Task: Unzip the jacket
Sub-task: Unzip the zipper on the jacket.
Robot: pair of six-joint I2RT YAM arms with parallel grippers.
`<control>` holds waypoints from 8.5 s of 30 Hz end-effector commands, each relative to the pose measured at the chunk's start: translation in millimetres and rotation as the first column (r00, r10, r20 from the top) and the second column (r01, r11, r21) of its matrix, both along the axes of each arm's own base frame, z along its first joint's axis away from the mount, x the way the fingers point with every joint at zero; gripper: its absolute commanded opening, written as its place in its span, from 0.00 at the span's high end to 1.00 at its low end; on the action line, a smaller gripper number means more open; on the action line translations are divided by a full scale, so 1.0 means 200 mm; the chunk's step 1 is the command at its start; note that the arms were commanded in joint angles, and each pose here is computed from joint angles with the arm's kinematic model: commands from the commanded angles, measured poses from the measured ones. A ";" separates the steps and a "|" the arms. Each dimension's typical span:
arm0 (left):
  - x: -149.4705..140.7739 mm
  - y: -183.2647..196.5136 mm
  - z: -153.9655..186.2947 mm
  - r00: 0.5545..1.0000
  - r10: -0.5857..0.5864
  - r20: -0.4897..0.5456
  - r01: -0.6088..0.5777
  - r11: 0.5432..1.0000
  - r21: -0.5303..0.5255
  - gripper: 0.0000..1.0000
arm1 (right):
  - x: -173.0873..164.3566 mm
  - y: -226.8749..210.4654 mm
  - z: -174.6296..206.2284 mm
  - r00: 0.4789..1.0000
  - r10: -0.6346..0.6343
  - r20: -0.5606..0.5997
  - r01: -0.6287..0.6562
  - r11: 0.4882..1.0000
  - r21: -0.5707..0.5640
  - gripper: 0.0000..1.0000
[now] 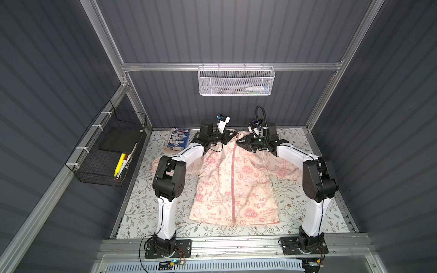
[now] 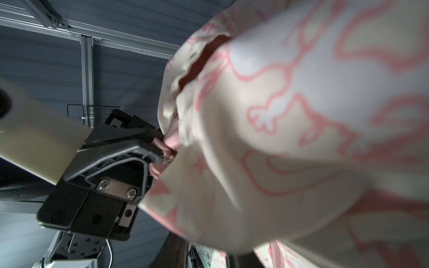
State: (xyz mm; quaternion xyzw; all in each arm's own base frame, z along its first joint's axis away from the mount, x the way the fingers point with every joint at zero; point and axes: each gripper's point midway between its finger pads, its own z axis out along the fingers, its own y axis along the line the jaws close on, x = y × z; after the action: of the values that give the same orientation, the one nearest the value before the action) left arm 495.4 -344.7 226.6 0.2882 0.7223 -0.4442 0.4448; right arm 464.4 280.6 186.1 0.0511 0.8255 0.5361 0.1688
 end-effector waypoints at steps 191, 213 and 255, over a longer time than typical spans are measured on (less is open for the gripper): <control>0.33 0.32 -0.04 0.949 0.286 -0.131 -0.292 0.956 -0.025 1.00 | -0.88 0.22 -0.64 0.963 0.136 -0.232 -0.170 0.976 -0.135 1.00; 0.39 0.37 -0.07 0.936 0.326 -0.130 -0.331 0.944 -0.016 1.00 | -1.10 0.14 -0.75 0.945 0.124 -0.304 -0.179 0.971 -0.161 1.00; 0.56 0.47 -0.17 0.918 0.372 -0.135 -0.375 0.927 0.007 1.00 | -1.59 -0.01 -0.79 0.852 0.270 -0.448 -0.404 0.884 -0.236 1.00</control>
State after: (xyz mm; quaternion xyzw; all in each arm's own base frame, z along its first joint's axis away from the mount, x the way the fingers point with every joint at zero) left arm 591.4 -263.0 181.4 0.1146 0.7982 -0.3872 0.4469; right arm 169.2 289.7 34.7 -0.0110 0.9087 0.4129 -0.0608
